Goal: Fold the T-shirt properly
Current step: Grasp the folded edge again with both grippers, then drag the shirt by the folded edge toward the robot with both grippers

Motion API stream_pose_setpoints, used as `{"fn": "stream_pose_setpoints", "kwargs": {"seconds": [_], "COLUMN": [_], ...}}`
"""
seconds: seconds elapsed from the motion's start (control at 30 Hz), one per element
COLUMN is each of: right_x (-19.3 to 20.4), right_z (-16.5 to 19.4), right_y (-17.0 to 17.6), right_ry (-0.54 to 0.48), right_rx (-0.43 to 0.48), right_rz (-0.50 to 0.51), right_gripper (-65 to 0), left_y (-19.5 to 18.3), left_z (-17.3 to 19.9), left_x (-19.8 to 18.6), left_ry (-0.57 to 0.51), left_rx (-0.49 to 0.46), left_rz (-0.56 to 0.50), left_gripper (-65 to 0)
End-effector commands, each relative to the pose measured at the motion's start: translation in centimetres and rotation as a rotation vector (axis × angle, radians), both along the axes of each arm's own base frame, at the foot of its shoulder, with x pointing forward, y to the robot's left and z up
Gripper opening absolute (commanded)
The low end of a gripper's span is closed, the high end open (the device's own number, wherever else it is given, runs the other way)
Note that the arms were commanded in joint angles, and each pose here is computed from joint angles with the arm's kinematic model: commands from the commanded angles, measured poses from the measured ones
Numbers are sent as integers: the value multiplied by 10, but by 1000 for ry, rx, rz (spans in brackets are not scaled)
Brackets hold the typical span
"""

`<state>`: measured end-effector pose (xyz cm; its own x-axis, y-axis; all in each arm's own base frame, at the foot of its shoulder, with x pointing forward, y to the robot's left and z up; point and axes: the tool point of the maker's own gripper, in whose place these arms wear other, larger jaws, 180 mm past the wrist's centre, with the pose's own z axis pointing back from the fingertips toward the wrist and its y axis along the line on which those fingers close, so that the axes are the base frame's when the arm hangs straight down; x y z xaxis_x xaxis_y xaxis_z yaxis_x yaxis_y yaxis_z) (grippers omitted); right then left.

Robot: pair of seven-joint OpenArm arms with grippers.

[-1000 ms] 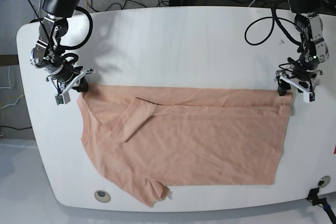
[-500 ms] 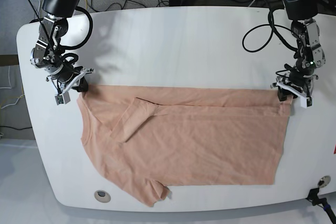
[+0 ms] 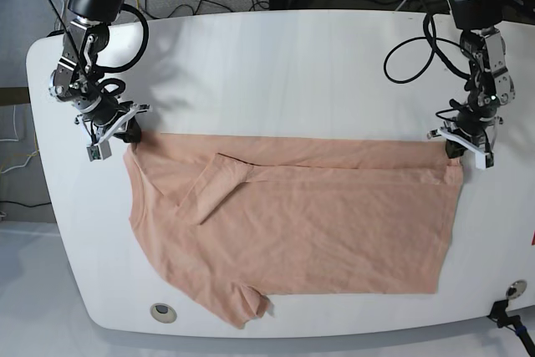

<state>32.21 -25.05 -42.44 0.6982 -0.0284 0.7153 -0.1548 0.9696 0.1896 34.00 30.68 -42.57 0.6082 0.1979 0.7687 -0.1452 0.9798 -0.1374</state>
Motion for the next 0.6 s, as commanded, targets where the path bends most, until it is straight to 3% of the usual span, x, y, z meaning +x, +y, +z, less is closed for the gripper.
{"fn": "stream_pose_setpoints", "kwargs": {"seconds": [0.0, 0.57], "right_x": [-3, -112], "right_z": [2, -20], "right_y": [-9, -4], "right_ry": [10, 190], "right_rx": [-32, -141], "right_rz": [5, 92], "right_gripper": [-650, -650], "left_y": [6, -35], "left_z": [11, 10], "left_x": [1, -132], "left_ry": [-16, 143], "left_rx": [27, 131], "left_rz": [-9, -194], "left_gripper": [-650, -650]}}
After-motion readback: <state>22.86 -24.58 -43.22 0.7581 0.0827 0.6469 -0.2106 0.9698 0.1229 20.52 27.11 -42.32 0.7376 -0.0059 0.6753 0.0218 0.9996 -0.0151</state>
